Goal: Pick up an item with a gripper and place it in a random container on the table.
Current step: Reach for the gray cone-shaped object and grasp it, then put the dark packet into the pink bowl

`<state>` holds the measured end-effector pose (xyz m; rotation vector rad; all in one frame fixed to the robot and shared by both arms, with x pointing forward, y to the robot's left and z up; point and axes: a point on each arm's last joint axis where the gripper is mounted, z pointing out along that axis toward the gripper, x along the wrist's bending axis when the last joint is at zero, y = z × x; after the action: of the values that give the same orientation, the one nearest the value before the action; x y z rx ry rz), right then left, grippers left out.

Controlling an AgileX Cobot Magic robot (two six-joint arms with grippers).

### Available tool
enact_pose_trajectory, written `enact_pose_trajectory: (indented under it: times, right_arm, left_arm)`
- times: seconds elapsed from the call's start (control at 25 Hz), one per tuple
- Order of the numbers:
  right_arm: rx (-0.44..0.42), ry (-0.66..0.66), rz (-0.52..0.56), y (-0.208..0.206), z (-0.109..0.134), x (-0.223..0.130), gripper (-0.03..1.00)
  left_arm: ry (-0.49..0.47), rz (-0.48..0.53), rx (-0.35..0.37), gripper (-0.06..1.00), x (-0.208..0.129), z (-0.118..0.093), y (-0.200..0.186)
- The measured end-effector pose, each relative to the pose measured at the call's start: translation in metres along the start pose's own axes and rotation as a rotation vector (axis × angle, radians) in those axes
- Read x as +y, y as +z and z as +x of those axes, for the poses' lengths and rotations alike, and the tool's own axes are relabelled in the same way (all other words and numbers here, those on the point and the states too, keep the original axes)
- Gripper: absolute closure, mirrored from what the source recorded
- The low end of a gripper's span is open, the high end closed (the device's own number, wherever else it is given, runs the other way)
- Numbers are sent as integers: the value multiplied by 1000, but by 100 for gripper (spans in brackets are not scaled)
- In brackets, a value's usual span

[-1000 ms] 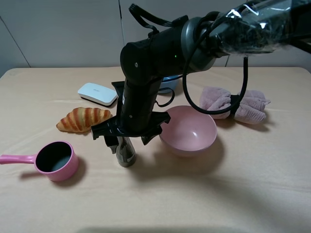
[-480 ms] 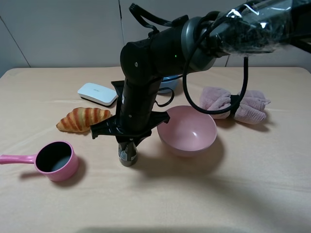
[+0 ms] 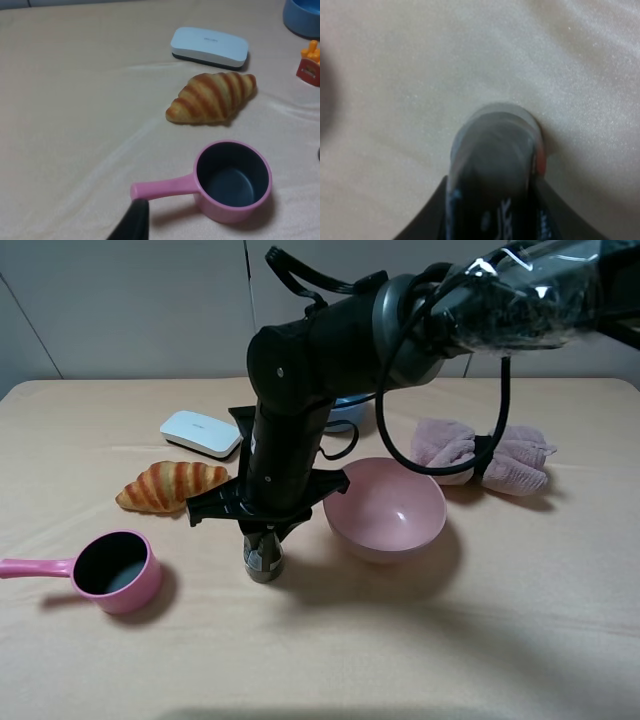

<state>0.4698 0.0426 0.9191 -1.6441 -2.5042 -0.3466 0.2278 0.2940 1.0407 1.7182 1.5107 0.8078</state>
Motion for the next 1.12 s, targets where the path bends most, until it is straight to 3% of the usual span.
enact_pose_trajectory:
  times: [1.12]
  right_arm:
    - [30, -43, -64, -76, 6, -9, 76]
  left_arm:
    - [0, 0, 0, -5, 0, 0, 0]
